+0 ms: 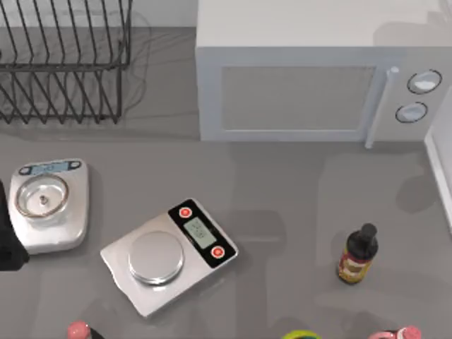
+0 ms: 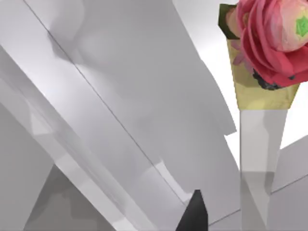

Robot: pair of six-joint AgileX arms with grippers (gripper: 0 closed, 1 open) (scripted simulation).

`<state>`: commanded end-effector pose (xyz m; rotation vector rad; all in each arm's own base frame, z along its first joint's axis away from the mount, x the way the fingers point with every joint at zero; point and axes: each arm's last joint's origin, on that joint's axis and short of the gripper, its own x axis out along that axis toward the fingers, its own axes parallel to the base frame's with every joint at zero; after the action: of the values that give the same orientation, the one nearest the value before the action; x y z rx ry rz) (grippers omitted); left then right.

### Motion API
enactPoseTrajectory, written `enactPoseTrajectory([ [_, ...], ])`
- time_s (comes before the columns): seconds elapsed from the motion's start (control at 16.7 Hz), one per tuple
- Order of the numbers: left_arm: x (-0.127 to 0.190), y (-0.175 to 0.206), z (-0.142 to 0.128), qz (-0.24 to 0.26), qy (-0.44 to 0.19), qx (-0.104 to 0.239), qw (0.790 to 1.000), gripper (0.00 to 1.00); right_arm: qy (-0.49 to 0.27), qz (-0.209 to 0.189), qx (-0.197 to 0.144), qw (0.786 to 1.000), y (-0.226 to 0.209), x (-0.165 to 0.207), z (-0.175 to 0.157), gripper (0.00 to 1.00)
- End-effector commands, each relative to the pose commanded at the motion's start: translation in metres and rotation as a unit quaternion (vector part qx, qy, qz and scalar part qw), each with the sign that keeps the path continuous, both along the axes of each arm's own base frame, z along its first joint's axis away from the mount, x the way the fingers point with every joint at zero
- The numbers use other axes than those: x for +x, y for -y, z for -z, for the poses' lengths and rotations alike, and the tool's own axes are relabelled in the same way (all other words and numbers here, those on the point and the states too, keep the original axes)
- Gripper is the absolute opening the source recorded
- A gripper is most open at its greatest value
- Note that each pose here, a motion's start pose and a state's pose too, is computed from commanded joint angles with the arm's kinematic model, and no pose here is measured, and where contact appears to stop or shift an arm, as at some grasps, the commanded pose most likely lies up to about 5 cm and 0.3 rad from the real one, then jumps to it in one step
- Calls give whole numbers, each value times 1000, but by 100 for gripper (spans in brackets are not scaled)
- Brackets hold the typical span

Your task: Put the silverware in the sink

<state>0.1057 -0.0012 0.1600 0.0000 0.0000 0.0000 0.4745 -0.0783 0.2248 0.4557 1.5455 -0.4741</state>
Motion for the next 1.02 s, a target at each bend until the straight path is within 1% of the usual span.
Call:
enactPoseTrajectory([
  [0.3, 0, 0, 0, 0, 0, 0, 1000, 100, 22, -2, -3, 1000, -4, 22, 21, 0],
  [0.9, 0, 0, 0, 0, 0, 0, 1000, 100, 35, 0, -5, 999, -2, 26, 24, 0],
  [1.02, 0, 0, 0, 0, 0, 0, 1000, 100, 37, -2, -5, 999, -3, 28, 29, 0],
])
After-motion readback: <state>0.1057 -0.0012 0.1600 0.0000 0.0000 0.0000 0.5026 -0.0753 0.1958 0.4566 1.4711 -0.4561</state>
